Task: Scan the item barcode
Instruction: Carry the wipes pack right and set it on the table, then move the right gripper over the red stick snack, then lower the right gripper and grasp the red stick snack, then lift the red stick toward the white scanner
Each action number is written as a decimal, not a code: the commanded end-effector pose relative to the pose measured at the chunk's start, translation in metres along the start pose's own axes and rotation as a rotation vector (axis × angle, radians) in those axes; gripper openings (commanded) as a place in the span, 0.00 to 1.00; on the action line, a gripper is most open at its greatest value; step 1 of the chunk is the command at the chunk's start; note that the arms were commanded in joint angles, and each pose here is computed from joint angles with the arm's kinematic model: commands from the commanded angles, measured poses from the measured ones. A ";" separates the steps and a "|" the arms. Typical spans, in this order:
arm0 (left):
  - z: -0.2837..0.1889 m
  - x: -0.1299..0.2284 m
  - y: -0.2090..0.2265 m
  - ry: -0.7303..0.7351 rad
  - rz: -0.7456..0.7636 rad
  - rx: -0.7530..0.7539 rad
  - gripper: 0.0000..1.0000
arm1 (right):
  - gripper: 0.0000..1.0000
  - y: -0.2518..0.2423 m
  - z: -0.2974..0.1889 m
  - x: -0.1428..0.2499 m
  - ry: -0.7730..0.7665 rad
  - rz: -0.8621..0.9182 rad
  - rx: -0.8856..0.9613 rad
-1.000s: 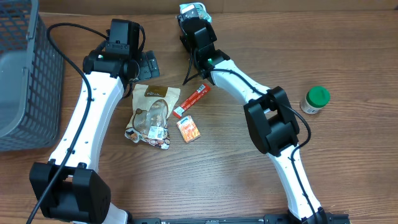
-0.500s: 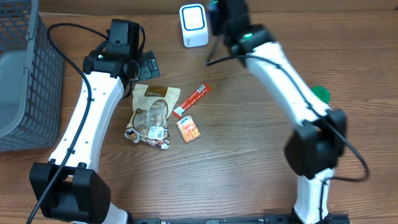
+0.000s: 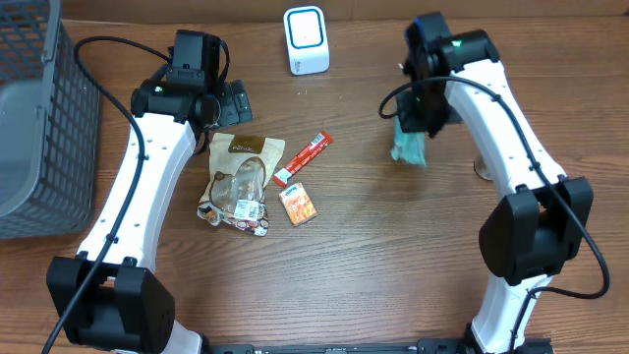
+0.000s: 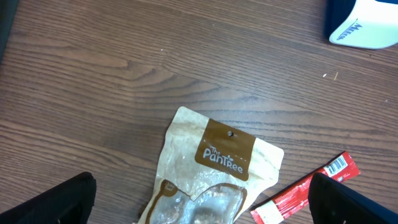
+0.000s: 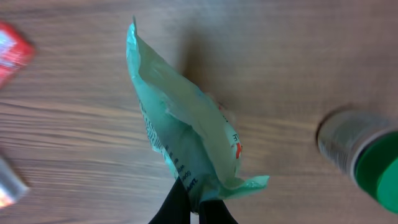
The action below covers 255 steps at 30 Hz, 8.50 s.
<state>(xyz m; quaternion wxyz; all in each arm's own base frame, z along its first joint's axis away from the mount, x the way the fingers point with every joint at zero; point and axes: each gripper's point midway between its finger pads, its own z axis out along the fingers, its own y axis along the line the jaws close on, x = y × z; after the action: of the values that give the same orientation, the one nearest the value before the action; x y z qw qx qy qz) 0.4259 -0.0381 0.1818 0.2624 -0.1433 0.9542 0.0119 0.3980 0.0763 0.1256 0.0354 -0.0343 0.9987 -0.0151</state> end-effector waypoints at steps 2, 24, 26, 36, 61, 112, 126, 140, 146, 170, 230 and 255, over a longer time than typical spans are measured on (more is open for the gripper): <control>-0.004 -0.005 -0.002 -0.017 -0.007 0.002 1.00 | 0.04 -0.023 0.017 0.009 0.040 0.065 -0.003; -0.004 -0.005 -0.002 -0.017 -0.007 0.002 1.00 | 0.69 0.068 0.053 0.005 0.021 0.141 -0.329; -0.004 -0.005 -0.002 -0.017 -0.007 0.002 1.00 | 0.69 0.087 0.057 0.010 0.025 0.121 -0.333; -0.004 -0.005 -0.002 -0.017 -0.007 0.002 1.00 | 0.69 0.192 0.095 0.070 0.054 -0.009 -0.359; -0.004 -0.005 -0.002 -0.017 -0.007 0.002 1.00 | 0.04 0.246 0.041 0.004 -0.328 0.116 -0.452; -0.004 -0.005 -0.002 -0.017 -0.007 0.002 1.00 | 0.30 0.091 0.044 0.048 -0.042 0.040 -0.118; -0.004 -0.005 -0.002 -0.017 -0.007 0.002 1.00 | 0.34 0.087 0.085 0.082 0.056 0.038 -0.137; -0.004 -0.005 -0.002 -0.017 -0.007 0.002 1.00 | 0.34 0.092 0.093 0.075 0.013 0.041 -0.160; -0.004 -0.005 -0.002 -0.017 -0.007 0.002 1.00 | 0.34 0.092 0.094 0.074 0.007 0.041 -0.160; -0.004 -0.005 -0.002 -0.017 -0.007 0.002 1.00 | 0.04 0.080 0.127 0.091 -0.002 0.035 -0.121; -0.004 -0.005 -0.002 -0.017 -0.007 0.002 1.00 | 0.04 0.140 -0.114 0.165 -0.465 -0.955 -0.679; -0.004 -0.005 -0.002 -0.017 -0.007 0.002 1.00 | 0.04 0.129 -0.111 0.134 -0.513 -0.802 -0.551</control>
<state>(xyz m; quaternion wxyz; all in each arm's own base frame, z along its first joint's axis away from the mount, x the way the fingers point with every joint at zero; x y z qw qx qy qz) 0.4259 -0.0381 0.1818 0.2624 -0.1433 0.9542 0.0119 0.2207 0.2053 0.2215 0.2454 -0.4933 0.7866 0.2787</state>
